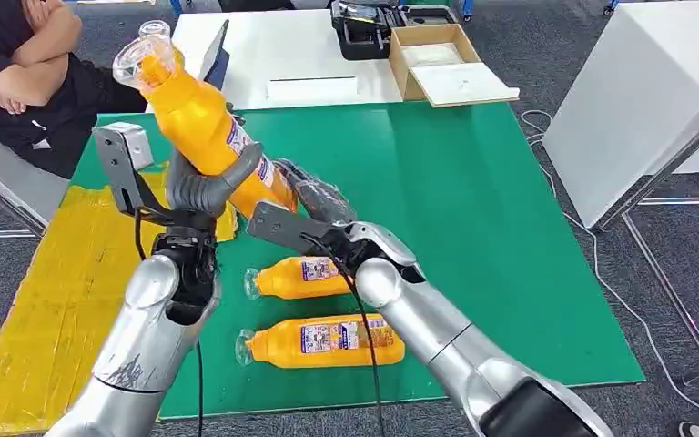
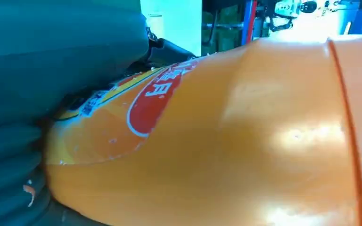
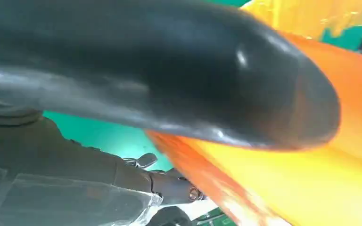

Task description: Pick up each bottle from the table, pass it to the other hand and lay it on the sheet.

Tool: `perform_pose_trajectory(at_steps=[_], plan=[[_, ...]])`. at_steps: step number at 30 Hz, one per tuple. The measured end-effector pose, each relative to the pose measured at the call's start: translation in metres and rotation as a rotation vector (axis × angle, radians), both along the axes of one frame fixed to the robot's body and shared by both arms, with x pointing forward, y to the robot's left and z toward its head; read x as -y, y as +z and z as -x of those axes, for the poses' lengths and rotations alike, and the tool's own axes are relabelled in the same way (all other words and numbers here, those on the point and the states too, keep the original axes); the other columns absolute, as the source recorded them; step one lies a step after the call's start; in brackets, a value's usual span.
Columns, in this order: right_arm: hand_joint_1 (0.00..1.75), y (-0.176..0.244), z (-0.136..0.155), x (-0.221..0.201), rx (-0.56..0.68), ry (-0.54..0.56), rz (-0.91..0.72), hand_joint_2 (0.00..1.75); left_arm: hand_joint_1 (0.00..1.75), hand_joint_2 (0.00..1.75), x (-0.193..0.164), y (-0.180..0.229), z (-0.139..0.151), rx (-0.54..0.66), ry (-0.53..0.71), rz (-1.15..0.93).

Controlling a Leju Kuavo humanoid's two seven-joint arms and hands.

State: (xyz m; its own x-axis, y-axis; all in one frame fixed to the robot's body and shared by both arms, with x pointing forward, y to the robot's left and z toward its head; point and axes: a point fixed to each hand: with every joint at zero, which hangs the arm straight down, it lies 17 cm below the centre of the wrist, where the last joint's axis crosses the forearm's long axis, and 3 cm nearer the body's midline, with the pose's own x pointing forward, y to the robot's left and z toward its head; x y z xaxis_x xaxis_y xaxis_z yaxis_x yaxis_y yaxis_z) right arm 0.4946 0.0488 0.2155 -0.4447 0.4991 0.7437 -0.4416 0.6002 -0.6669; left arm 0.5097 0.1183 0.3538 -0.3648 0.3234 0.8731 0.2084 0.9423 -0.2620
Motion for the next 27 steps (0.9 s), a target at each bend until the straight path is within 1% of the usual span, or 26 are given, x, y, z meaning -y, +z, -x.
perform_pose_trajectory(at_steps=[4,7,9,10,13,15,17,19,21,23,25,27], plan=[[0.0,-0.026,-0.009,0.034,-0.002,-0.057,0.038,0.0,1.75,1.75,-0.02,0.008,0.0,0.04,0.038,0.006],[0.0,-0.037,-0.014,0.058,-0.005,-0.103,0.05,0.0,1.75,1.75,-0.034,0.008,0.0,0.054,0.068,-0.005],[0.0,-0.042,-0.017,0.079,0.0,-0.143,0.047,0.0,1.75,1.75,-0.051,0.007,0.001,0.077,0.128,-0.039],[0.0,-0.046,-0.017,0.092,0.001,-0.165,0.045,0.0,1.75,1.75,-0.062,0.007,0.002,0.097,0.185,-0.079],[0.0,-0.047,-0.012,0.136,0.019,-0.223,0.011,0.0,1.75,1.75,-0.12,0.01,0.009,0.196,0.476,-0.303],[0.0,-0.044,-0.005,0.165,0.03,-0.255,-0.025,0.0,1.75,1.75,-0.154,0.009,0.016,0.248,0.638,-0.455],[0.0,-0.041,0.005,0.188,0.043,-0.282,-0.054,0.0,1.75,1.75,-0.176,0.003,0.021,0.279,0.739,-0.591],[0.0,-0.035,0.012,0.205,0.059,-0.305,-0.073,0.0,1.75,1.75,-0.193,-0.007,0.022,0.268,0.784,-0.645],[0.0,-0.031,0.017,0.215,0.071,-0.32,-0.081,0.0,1.75,1.75,-0.203,-0.014,0.022,0.254,0.803,-0.661],[0.0,-0.026,0.019,0.221,0.083,-0.327,-0.086,0.0,1.75,1.75,-0.208,-0.017,0.022,0.248,0.819,-0.685],[0.0,-0.023,0.022,0.225,0.092,-0.331,-0.09,0.0,1.75,1.75,-0.21,-0.02,0.021,0.243,0.855,-0.761],[0.0,-0.021,0.028,0.227,0.09,-0.325,-0.105,0.0,1.75,1.75,-0.211,-0.03,0.016,0.213,0.853,-0.812]])
